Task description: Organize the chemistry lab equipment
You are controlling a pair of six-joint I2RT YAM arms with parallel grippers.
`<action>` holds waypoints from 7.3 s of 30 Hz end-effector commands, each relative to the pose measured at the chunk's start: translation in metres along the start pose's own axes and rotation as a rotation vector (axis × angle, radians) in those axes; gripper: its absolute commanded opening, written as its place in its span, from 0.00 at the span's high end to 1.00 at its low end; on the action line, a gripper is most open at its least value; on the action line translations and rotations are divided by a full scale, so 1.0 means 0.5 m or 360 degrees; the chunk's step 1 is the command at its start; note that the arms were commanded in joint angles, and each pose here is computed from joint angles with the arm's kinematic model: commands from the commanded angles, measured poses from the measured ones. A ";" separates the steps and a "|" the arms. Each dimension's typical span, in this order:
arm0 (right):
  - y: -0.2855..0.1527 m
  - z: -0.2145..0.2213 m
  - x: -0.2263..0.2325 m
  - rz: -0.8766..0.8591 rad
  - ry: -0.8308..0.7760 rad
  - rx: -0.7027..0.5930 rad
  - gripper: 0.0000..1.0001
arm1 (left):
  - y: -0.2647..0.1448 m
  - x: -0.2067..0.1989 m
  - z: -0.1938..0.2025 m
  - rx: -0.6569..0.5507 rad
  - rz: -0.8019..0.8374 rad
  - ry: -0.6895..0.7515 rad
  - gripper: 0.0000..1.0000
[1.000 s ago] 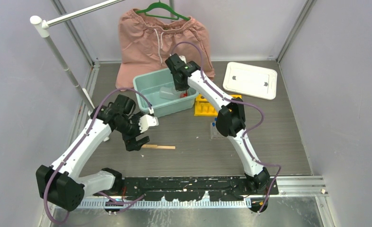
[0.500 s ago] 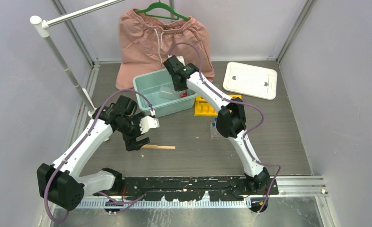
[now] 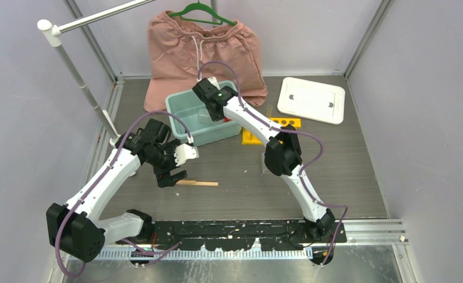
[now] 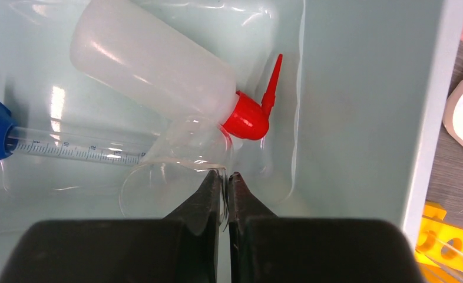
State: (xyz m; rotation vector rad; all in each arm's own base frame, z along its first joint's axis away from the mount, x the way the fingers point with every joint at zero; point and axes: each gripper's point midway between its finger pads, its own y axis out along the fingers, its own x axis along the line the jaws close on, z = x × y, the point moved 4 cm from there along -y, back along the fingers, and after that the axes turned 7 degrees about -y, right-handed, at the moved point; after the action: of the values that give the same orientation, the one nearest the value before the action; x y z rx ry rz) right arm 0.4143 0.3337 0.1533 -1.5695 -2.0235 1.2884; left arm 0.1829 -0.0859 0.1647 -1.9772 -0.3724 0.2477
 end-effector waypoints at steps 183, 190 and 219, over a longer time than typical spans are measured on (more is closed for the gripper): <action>0.203 0.384 -0.705 0.0796 0.2574 0.0182 0.62 | -0.142 0.063 -0.079 0.0043 -0.0459 -0.0089 0.00; 0.189 0.375 -0.709 0.0788 0.2634 0.0094 0.66 | -0.155 0.054 -0.068 0.0108 -0.0433 -0.0064 0.00; 0.086 0.259 -0.770 0.0628 0.2807 -0.0524 0.99 | -0.181 0.059 -0.069 0.0117 -0.0490 0.0025 0.00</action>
State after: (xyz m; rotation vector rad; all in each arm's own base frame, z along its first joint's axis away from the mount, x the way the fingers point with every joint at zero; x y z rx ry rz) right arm 0.4775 -0.0609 0.0751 -1.9459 -0.5833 -0.2452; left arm 0.2097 -0.0708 0.2423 -1.7942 -0.6150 0.1026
